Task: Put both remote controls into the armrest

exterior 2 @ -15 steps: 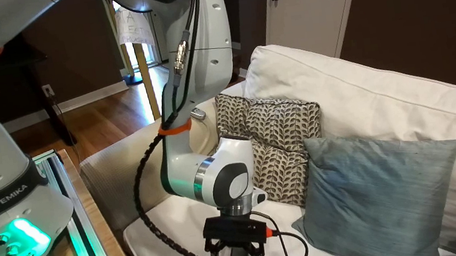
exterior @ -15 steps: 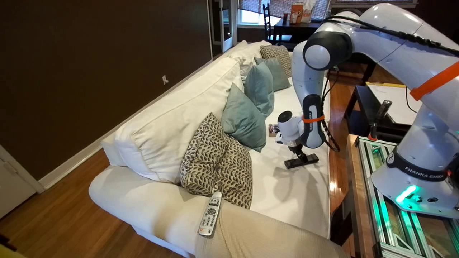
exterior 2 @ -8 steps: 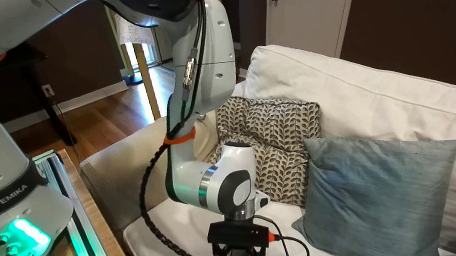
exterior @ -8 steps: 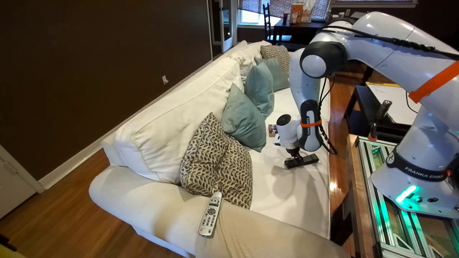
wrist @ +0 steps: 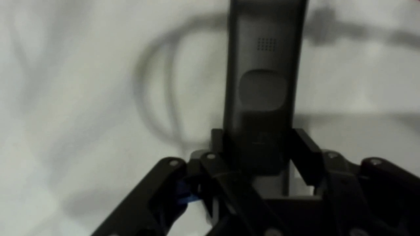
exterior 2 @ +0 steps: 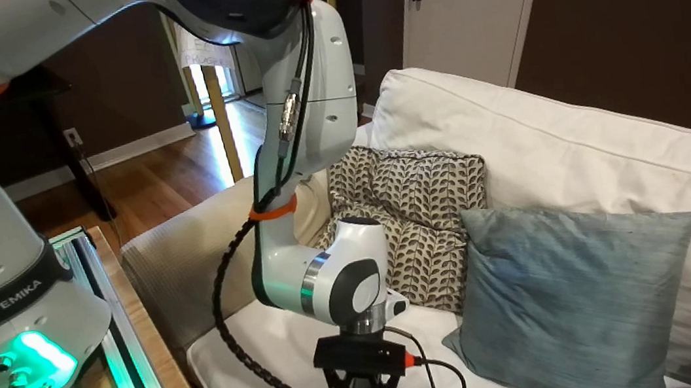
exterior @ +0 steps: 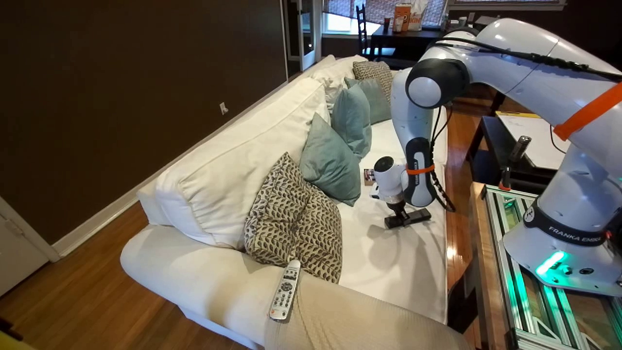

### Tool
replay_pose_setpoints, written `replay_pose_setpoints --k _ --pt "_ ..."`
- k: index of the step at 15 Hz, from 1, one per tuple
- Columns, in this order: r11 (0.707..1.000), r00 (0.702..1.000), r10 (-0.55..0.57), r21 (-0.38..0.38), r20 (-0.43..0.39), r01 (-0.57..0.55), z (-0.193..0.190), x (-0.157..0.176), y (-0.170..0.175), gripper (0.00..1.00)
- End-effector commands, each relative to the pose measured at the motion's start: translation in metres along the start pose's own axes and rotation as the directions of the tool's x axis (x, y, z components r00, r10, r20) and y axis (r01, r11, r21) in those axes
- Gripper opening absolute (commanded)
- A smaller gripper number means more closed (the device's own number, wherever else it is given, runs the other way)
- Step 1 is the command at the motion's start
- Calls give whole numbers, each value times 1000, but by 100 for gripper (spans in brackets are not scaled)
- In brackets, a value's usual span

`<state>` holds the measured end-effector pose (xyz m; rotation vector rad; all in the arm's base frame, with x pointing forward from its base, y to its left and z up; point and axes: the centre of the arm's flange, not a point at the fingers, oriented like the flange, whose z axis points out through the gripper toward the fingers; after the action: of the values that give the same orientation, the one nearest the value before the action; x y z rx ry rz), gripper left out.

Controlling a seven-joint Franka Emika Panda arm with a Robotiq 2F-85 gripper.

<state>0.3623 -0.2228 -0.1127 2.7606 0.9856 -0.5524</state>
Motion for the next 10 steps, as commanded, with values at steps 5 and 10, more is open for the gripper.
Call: replay_pose_setpoints --k 5,10 --pt "993 998 -54 -108 -30 51 -68 32 -22 29" --pt "961 982 -186 -216 -31 175 -149 77 -60 29"
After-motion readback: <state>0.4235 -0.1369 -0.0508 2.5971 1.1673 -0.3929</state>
